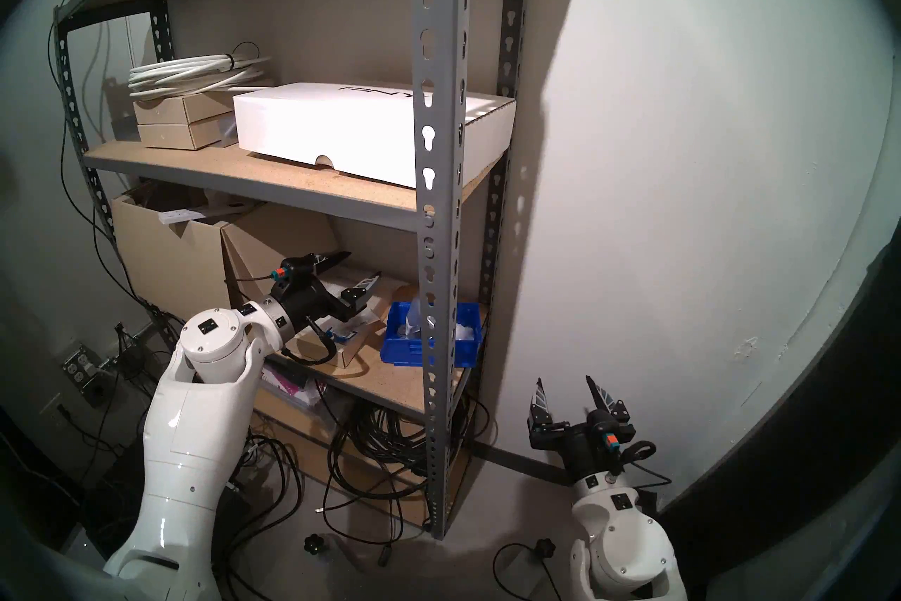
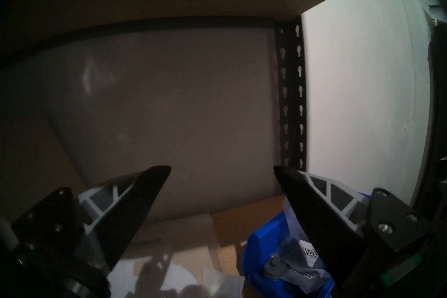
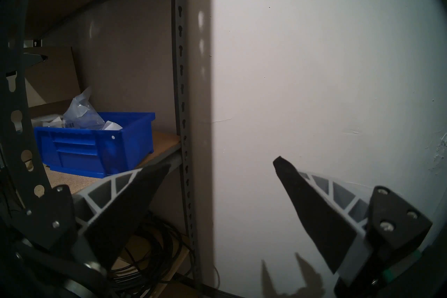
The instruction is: Organize the rack shelf by putting things into a case
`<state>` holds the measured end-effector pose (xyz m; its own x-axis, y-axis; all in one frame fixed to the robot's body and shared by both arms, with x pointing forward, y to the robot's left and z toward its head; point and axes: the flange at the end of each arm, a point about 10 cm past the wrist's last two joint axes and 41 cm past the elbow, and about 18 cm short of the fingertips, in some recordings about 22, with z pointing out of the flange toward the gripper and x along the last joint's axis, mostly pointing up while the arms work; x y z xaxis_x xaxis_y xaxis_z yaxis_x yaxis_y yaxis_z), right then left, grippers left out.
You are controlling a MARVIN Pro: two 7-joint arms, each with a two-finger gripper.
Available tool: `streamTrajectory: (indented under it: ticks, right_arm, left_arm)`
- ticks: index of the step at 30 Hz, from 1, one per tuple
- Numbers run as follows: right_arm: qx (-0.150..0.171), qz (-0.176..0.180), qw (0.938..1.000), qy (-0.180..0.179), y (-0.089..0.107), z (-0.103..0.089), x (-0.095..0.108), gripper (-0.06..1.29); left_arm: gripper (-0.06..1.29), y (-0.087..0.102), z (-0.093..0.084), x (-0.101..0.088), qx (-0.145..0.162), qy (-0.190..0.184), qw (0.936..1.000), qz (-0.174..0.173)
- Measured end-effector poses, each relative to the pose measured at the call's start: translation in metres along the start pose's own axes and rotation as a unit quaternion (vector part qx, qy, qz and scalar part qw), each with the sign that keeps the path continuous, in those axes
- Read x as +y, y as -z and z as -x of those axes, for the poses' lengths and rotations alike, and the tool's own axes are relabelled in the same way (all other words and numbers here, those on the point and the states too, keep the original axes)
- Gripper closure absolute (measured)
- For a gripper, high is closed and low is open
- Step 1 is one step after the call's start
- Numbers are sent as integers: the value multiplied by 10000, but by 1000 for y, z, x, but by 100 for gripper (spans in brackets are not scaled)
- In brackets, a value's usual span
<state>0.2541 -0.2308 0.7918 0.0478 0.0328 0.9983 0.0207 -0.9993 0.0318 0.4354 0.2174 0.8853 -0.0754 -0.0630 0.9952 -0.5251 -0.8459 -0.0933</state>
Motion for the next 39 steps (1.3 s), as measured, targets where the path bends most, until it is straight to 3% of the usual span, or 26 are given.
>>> streamTrajectory:
  ticks: [4,11,18,25,33,38,39]
  right_arm:
    - [0,0,10000,0,0,0,0,-2]
    - [0,0,10000,0,0,0,0,-2]
    - [0,0,10000,0,0,0,0,-2]
    - [-1,0,10000,0,0,0,0,-2]
    - [-1,0,10000,0,0,0,0,-2]
    - [-1,0,10000,0,0,0,0,-2]
    - [-1,0,10000,0,0,0,0,-2]
  left_arm:
    - [5,15,5,4,9,105,9996,-258]
    - [5,36,9,4,-156,271,9987,-402]
    - [5,58,24,4,-482,395,9978,-210]
    - [5,69,35,5,-678,422,9968,12]
    - [5,73,54,-5,-882,507,9945,247]
    - [7,71,57,-10,-918,472,9941,338]
    - [14,69,57,-11,-925,451,9939,391]
